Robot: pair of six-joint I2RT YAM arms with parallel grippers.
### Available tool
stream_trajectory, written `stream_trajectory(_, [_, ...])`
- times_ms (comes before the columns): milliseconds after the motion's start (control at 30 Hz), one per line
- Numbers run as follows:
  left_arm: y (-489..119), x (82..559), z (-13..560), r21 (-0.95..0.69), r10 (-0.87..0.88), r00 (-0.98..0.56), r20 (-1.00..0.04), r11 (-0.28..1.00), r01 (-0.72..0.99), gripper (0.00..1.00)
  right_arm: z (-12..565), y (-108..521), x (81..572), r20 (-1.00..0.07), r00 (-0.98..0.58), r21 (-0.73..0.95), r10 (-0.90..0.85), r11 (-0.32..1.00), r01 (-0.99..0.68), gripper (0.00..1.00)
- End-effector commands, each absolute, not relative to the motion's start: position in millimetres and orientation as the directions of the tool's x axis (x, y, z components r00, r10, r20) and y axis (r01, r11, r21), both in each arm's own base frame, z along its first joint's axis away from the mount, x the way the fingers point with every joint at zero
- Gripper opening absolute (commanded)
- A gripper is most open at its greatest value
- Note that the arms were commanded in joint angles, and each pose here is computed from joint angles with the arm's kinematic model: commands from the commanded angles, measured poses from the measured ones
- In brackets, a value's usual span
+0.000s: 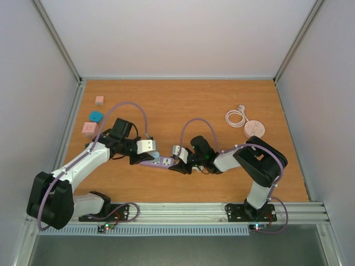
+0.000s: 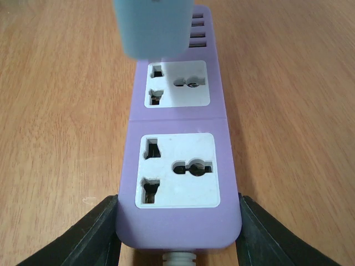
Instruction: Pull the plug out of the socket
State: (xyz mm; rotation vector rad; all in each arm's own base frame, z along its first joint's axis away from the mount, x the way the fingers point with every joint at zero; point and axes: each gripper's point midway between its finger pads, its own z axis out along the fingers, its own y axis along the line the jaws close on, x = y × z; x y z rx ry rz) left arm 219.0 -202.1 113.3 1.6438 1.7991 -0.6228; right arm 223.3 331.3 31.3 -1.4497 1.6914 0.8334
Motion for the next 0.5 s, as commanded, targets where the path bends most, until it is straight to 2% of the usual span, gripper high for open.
stream_trajectory(0, [-172, 227, 117, 0.032, 0.739, -0.117, -0.663, 0.185, 0.982, 0.17, 20, 325, 225, -0.828, -0.108, 0.009, -0.55, 0.179, -0.984, 0.32])
stream_trajectory(233, [-113, 232, 105, -0.09, 0.782, -0.3, -0.546, 0.301, 0.949, 0.18, 25, 327, 226, -0.828, -0.106, 0.011, -0.55, 0.174, -0.985, 0.32])
stream_trajectory(467, [-55, 226, 97, -0.129, 0.773, -0.422, -0.474, 0.413, 0.902, 0.19, 24, 328, 224, -0.822, -0.1, 0.014, -0.561, 0.157, -0.988, 0.33])
